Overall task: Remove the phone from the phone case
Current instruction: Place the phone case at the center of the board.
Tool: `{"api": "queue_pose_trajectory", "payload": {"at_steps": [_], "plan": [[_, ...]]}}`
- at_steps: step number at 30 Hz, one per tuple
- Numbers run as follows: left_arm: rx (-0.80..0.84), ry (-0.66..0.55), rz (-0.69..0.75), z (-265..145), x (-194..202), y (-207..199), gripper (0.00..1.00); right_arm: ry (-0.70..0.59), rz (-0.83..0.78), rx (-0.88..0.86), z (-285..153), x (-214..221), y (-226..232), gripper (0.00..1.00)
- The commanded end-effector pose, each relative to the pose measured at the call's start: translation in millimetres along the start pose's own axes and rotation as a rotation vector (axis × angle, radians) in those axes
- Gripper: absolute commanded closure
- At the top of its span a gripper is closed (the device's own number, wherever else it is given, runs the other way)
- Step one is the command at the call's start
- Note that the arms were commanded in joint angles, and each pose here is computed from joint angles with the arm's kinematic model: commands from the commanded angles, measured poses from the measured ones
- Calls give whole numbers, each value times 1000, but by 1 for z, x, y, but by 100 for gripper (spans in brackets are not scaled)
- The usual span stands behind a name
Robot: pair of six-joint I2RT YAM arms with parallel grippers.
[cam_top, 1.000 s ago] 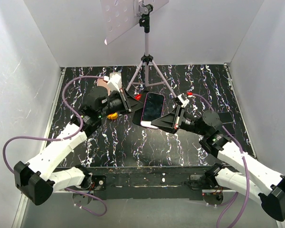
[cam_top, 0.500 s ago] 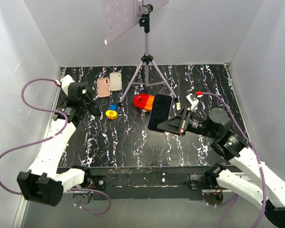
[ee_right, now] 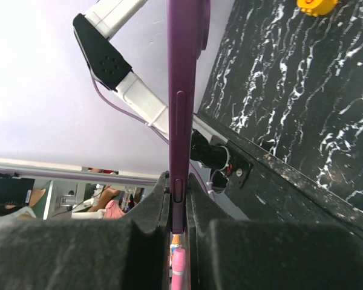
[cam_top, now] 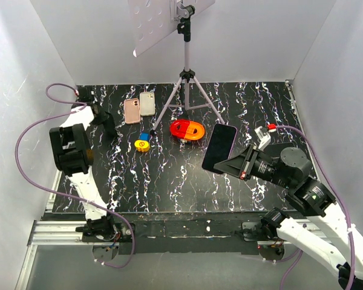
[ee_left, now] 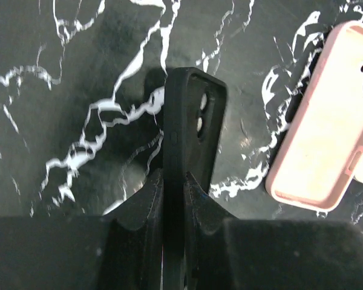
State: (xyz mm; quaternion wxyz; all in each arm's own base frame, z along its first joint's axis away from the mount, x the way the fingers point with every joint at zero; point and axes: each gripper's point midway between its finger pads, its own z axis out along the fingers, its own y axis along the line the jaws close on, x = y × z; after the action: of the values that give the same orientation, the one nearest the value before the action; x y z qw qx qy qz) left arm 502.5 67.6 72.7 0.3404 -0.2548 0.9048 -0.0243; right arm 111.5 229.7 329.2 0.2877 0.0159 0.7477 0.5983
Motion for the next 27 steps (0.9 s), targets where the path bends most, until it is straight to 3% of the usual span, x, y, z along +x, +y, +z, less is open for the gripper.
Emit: {"api": "queue_pose_trajectory", "payload": {"at_steps": [1, 6, 10, 11, 12, 14, 16, 19, 22, 27], "plan": [[237, -113, 150, -1, -48, -41, 100, -90, -56, -13, -15, -15, 15, 99], [360, 6, 122, 24, -25, -57, 99, -102, -64, 15, -13, -19, 11, 99], [396, 10, 7, 26, -29, -55, 87, -76, -52, 20, -5, -18, 9, 99], [376, 1, -11, 26, -33, -52, 77, -75, -50, 15, -3, -18, 9, 99], [354, -1, -28, 25, -38, -49, 61, -70, -41, 17, -1, -17, 7, 99], [320, 0, -45, 19, -47, -47, 42, -67, -32, 20, 2, -17, 5, 99], [242, -26, -88, 7, -59, -38, 38, -65, -9, 31, 6, -17, 1, 99], [52, -82, -168, -24, -75, -12, 3, -83, 13, 72, 12, -19, -13, 99], [-83, -142, -247, -63, -75, 4, 2, -120, 32, 170, 17, -24, -39, 99], [106, -110, -329, -115, -34, -34, 2, -172, 118, 402, 24, -37, -108, 99]]}}
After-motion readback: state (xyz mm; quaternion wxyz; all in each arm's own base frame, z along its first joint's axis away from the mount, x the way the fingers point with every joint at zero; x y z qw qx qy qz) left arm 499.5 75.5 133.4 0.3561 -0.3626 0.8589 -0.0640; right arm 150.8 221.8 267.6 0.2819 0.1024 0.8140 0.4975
